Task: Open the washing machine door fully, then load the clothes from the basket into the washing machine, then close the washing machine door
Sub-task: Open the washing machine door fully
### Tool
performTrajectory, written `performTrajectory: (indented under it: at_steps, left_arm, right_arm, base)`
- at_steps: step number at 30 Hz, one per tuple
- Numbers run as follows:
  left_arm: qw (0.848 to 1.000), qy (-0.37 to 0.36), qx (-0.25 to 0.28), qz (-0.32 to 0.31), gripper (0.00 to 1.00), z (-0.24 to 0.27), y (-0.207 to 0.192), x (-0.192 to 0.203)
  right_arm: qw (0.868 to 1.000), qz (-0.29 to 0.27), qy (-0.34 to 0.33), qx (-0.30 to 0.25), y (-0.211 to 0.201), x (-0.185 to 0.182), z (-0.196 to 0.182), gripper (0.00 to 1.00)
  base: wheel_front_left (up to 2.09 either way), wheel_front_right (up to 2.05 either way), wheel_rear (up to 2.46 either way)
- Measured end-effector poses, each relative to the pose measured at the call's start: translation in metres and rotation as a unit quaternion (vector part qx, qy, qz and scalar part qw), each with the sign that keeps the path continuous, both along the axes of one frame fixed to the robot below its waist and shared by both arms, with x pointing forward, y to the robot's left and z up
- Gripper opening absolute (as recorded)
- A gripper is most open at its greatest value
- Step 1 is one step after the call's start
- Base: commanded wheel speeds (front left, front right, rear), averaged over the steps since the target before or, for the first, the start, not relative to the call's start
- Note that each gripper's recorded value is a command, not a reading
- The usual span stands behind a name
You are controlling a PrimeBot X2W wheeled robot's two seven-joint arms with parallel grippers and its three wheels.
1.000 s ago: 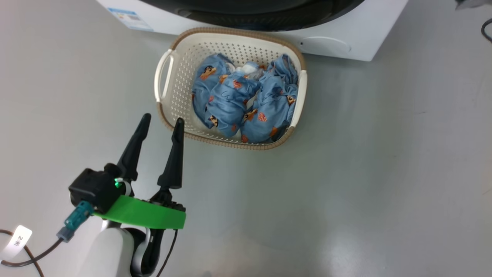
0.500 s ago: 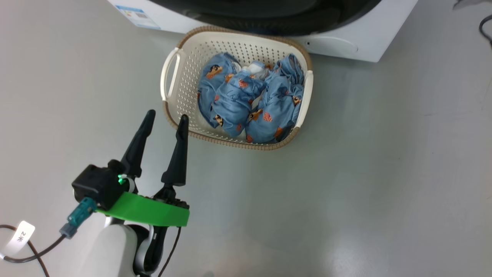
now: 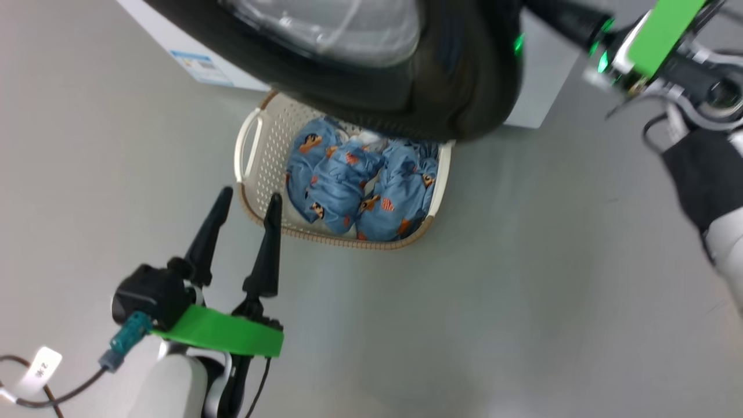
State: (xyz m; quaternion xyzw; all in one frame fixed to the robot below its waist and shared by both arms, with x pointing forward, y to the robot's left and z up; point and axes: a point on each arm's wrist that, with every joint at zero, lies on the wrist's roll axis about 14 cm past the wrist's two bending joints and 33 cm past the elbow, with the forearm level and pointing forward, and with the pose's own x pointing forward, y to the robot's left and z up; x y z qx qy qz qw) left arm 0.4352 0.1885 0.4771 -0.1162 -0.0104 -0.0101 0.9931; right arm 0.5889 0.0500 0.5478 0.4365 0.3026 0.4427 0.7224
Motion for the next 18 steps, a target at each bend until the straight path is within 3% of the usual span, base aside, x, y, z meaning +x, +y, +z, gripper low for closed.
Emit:
performTrajectory:
  at_steps: [18]
  left_arm:
    - [1.000,-0.005,-0.005,0.021,1.00,0.013,0.007,-0.047]
  right_arm:
    - [0.996,0.091,-0.001,-0.010,0.033,-0.098,0.010,0.00]
  base:
    - [0.00,0.00,0.00]
